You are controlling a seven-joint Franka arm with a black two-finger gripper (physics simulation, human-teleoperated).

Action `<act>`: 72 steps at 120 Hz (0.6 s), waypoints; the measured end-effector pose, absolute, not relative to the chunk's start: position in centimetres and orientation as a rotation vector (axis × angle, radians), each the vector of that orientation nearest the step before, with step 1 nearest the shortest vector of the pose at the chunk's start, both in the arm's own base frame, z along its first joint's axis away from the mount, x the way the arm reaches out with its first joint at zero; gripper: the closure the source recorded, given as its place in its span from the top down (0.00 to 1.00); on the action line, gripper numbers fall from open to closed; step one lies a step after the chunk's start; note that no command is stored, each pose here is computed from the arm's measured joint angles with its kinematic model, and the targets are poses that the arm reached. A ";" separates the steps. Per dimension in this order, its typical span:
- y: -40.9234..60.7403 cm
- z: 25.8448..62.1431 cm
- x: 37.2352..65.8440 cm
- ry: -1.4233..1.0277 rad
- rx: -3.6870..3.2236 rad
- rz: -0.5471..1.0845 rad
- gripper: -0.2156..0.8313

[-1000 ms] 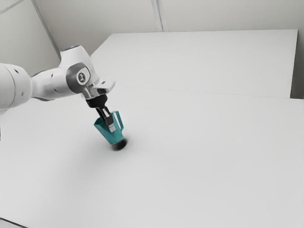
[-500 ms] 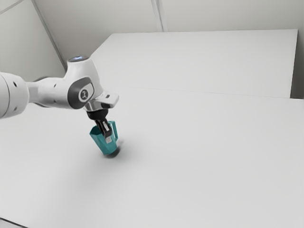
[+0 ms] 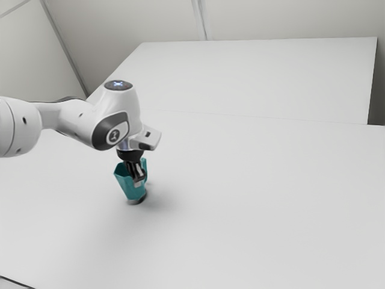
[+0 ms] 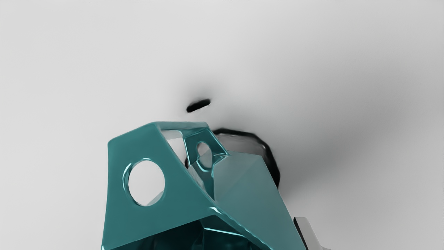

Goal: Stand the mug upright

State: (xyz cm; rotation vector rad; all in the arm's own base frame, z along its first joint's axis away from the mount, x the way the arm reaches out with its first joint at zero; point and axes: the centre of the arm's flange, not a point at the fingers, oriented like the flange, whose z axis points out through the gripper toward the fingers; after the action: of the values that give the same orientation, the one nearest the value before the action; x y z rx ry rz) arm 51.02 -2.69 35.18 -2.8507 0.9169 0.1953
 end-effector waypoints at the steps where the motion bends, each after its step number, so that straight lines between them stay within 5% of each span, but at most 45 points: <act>1: -2.8 35.1 51.0 0.915 -2.850 0.195 0.04; 40: -4.4 33.2 51.3 0.840 -2.868 0.182 0.05; 72: -3.2 33.4 51.2 0.759 -2.899 0.171 0.55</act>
State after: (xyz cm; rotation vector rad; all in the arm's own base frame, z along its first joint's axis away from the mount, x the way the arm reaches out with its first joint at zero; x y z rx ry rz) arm 51.17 -3.22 33.44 -2.8991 0.7587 0.1714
